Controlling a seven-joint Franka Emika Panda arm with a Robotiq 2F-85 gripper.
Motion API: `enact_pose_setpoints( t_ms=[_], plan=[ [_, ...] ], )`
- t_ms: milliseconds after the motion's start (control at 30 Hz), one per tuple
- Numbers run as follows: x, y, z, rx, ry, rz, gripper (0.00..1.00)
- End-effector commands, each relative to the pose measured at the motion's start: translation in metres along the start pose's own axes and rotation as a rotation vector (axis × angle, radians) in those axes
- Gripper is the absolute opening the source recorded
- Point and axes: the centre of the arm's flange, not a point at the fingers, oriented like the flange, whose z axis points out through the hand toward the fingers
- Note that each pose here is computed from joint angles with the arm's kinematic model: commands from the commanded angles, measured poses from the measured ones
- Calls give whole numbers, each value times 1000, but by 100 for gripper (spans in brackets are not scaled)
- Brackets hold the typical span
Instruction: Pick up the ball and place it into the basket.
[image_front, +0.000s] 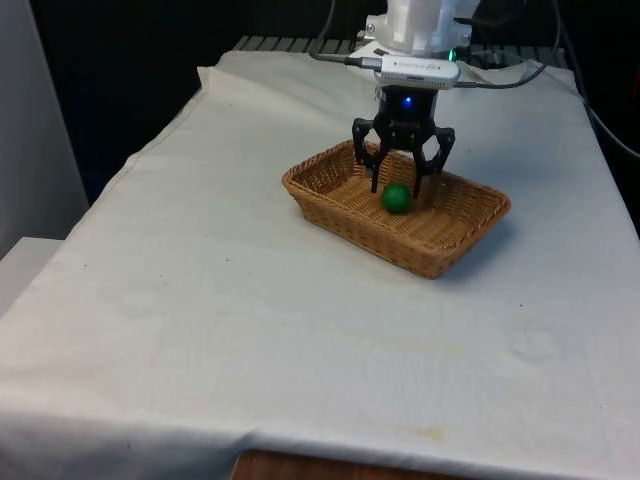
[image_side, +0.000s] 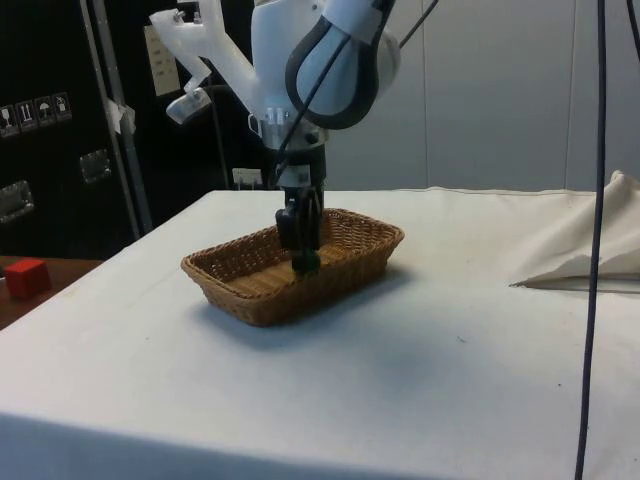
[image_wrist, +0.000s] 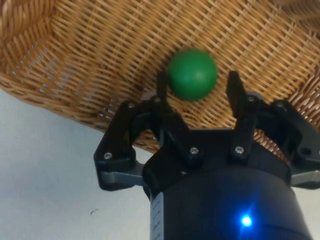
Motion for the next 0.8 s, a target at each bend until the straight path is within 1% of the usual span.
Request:
enact_pose_setpoints(
  t_ms=[0,33,67,100,133,200,233,267,400,533,567,600,767],
  plan=[
    [0,0,0,0,1,0,35],
    [0,0,0,1,1,1,35],
    [1,0,-1,0,1,0,52],
    [1,0,0,0,0,0,61],
    [1,0,0,0,0,1,74],
    [1,0,0,-1,1,1,91],
    [1,0,0,-1,1,1,98],
    [1,0,0,-1,1,1,100],
    [1,0,0,-1,1,1,100],
    [-2,2,-11,2,3,1,100],
    [1,0,-5,4,5,1,100],
    [-3,3,-14,4,4,1,100],
    [-11,5,-32,17,8,0,100]
  ],
)
